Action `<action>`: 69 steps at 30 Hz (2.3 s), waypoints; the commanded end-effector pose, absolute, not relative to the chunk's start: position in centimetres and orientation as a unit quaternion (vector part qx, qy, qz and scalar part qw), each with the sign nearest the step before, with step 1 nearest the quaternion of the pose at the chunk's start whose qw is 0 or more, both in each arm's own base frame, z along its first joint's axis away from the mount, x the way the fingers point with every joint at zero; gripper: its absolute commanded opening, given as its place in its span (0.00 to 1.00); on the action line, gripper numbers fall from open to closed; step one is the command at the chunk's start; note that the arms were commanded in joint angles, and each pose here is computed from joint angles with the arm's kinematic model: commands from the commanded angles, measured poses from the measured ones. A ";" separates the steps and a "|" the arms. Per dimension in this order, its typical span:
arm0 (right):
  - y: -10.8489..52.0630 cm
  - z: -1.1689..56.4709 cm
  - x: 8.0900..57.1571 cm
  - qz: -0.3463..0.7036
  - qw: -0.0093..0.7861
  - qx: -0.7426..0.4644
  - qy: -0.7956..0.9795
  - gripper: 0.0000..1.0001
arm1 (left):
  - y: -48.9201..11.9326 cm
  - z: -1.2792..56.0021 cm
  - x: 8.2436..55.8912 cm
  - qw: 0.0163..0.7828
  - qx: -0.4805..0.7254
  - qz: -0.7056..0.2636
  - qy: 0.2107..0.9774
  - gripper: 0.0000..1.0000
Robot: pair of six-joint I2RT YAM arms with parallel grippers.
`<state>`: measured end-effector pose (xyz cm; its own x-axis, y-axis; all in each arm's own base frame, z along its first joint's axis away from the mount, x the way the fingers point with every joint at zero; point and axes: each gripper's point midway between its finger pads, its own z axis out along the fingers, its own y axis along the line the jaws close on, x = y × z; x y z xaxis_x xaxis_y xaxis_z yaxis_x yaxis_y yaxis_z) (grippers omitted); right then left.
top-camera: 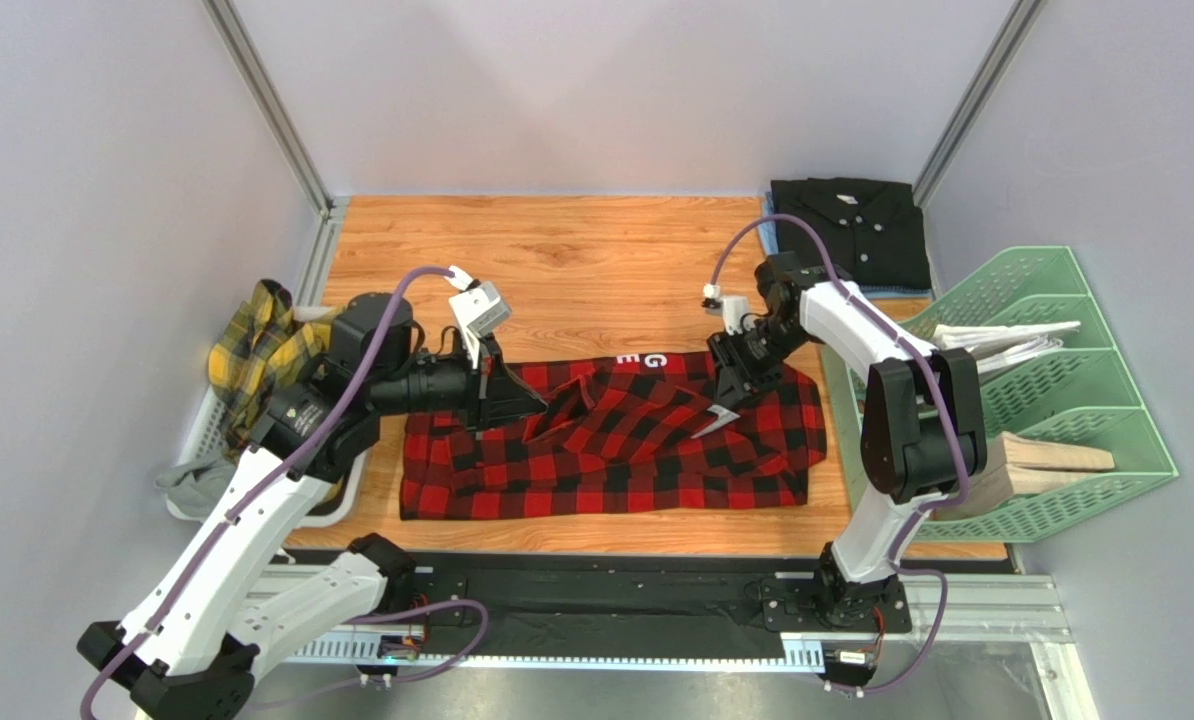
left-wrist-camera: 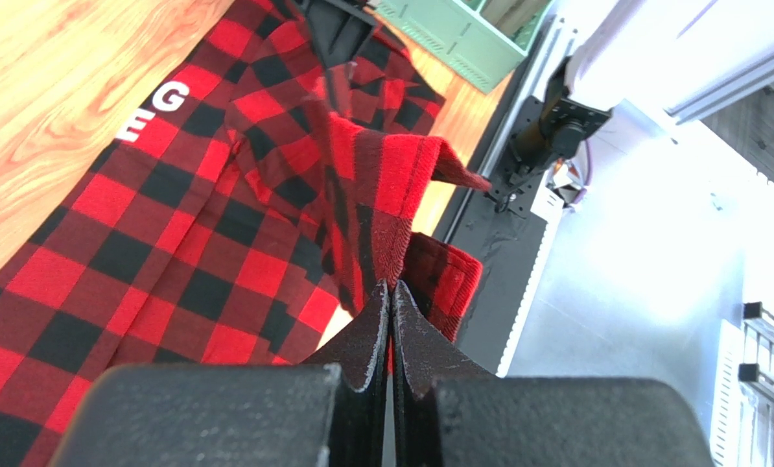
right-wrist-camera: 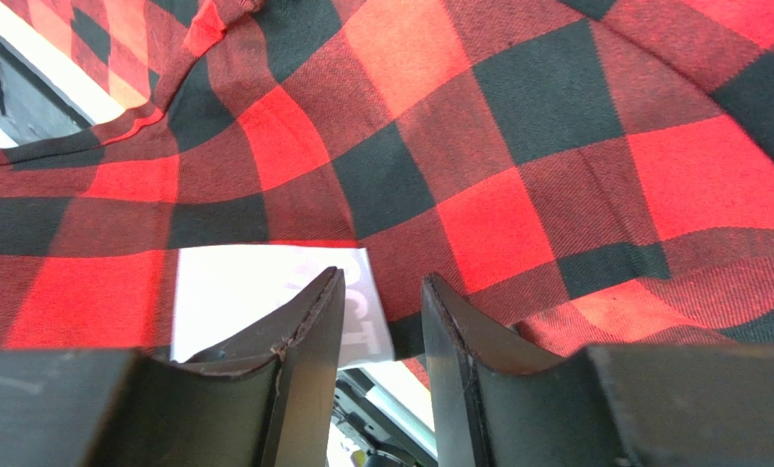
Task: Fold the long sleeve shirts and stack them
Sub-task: Fold the shirt
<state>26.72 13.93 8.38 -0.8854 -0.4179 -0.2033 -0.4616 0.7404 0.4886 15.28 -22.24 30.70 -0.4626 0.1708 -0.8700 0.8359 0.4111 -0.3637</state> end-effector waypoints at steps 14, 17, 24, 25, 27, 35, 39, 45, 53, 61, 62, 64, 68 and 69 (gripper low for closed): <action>11.0 12.7 30.9 0.210 0.110 -0.248 0.939 0.55 | -18.0 20.1 25.4 0.353 0.190 -0.260 0.878 0.00; 11.2 13.3 30.4 0.217 0.106 -0.246 0.939 0.56 | -15.7 17.4 27.1 0.343 0.165 -0.229 0.896 0.00; 11.8 13.7 27.7 0.239 0.090 -0.237 0.937 0.56 | -12.7 13.4 28.4 0.341 0.164 -0.194 0.905 0.00; 11.8 13.7 27.3 0.240 0.089 -0.236 0.937 0.56 | -12.4 13.1 28.5 0.341 0.162 -0.189 0.906 0.00; 11.9 13.3 26.5 0.241 0.079 -0.236 0.938 0.55 | -11.8 12.2 28.5 0.337 0.164 -0.180 0.909 0.00; 12.0 12.3 24.8 0.217 0.064 -0.237 0.945 0.52 | -7.5 9.2 28.6 0.310 0.127 -0.095 0.937 0.00; 11.9 11.8 24.6 0.210 0.062 -0.234 0.947 0.51 | -6.8 9.3 28.8 0.311 0.132 -0.074 0.938 0.00; 12.0 11.9 24.8 0.210 0.062 -0.235 0.947 0.51 | -7.0 9.5 28.7 0.284 0.161 -0.078 0.942 0.00; 12.4 12.9 26.5 0.206 0.089 -0.233 0.946 0.50 | -8.6 9.7 28.1 0.275 0.213 -0.112 0.931 0.00; 13.4 13.4 33.5 0.188 0.140 -0.217 0.948 0.50 | -12.6 10.5 26.4 0.294 0.309 -0.127 0.895 0.00; 13.6 13.2 34.1 0.187 0.139 -0.217 0.948 0.50 | -12.8 10.7 26.4 0.296 0.312 -0.127 0.894 0.00; 13.7 12.6 35.1 0.185 0.136 -0.215 0.949 0.50 | -12.9 11.2 26.5 0.303 0.313 -0.129 0.891 0.00; 14.1 9.7 35.6 0.194 0.100 -0.206 0.954 0.54 | -13.3 12.3 26.5 0.318 0.318 -0.140 0.882 0.00; 14.1 9.2 35.6 0.193 0.094 -0.205 0.955 0.54 | -13.5 12.6 26.5 0.322 0.321 -0.145 0.879 0.00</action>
<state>34.59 13.74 10.52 -0.8877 -0.3687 -0.2757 -0.4476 0.8312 0.3297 25.79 -12.68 10.17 -0.6625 0.4674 -0.5854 0.6135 0.7870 -0.0659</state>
